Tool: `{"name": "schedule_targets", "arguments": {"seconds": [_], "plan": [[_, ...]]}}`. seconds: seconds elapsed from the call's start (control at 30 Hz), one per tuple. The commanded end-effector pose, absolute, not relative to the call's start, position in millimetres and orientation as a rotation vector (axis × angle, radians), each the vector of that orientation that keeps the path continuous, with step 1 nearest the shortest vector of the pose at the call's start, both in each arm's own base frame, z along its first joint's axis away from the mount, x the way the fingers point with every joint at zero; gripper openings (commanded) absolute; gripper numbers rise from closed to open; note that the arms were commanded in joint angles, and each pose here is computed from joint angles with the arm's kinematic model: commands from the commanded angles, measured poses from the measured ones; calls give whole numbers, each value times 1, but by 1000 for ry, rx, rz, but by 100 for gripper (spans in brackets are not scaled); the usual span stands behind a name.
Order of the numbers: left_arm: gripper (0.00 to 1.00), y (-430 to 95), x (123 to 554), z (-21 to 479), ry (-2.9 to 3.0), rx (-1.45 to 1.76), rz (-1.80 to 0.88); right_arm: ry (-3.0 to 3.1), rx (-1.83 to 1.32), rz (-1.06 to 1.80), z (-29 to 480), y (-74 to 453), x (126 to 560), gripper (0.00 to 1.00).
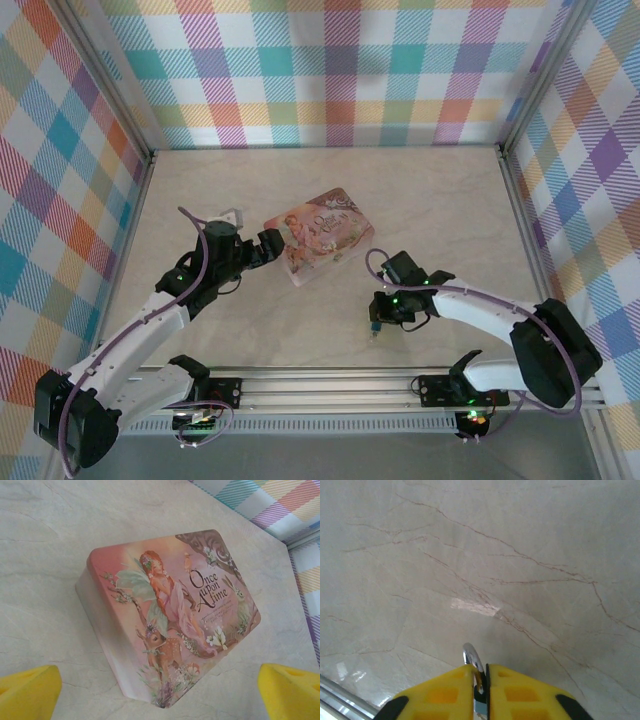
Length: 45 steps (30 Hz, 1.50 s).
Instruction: Unlock the padlock with the key
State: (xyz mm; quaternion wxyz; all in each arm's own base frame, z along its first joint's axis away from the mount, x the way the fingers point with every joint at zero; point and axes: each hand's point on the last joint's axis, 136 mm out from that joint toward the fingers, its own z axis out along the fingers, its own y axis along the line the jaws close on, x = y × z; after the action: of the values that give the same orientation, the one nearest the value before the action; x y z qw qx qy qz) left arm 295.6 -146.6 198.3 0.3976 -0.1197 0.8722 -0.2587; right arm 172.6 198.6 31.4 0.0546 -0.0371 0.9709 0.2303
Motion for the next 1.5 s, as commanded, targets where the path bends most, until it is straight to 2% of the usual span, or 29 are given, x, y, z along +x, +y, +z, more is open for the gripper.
{"name": "schedule_targets", "arguments": {"seconds": [0.0,0.2,0.33,0.5,0.73,1.03,1.47], "plan": [[100,-138,296,201,2190,-306,-622,2895,-169,708,44,206,182,23],[100,-130,295,202,2199,-344,-588,2797,-186,638,70,198,195,34],[100,-117,300,210,2171,-368,-504,2643,-201,586,103,192,216,46],[100,-80,311,227,2092,-360,-251,2388,-216,474,152,172,255,70],[100,-25,327,237,1939,-468,7,2208,-84,346,183,117,302,100],[100,20,344,164,1929,-532,247,2093,9,83,151,45,351,100],[100,-6,373,121,1922,-189,234,1858,-27,49,119,21,381,100]]}}
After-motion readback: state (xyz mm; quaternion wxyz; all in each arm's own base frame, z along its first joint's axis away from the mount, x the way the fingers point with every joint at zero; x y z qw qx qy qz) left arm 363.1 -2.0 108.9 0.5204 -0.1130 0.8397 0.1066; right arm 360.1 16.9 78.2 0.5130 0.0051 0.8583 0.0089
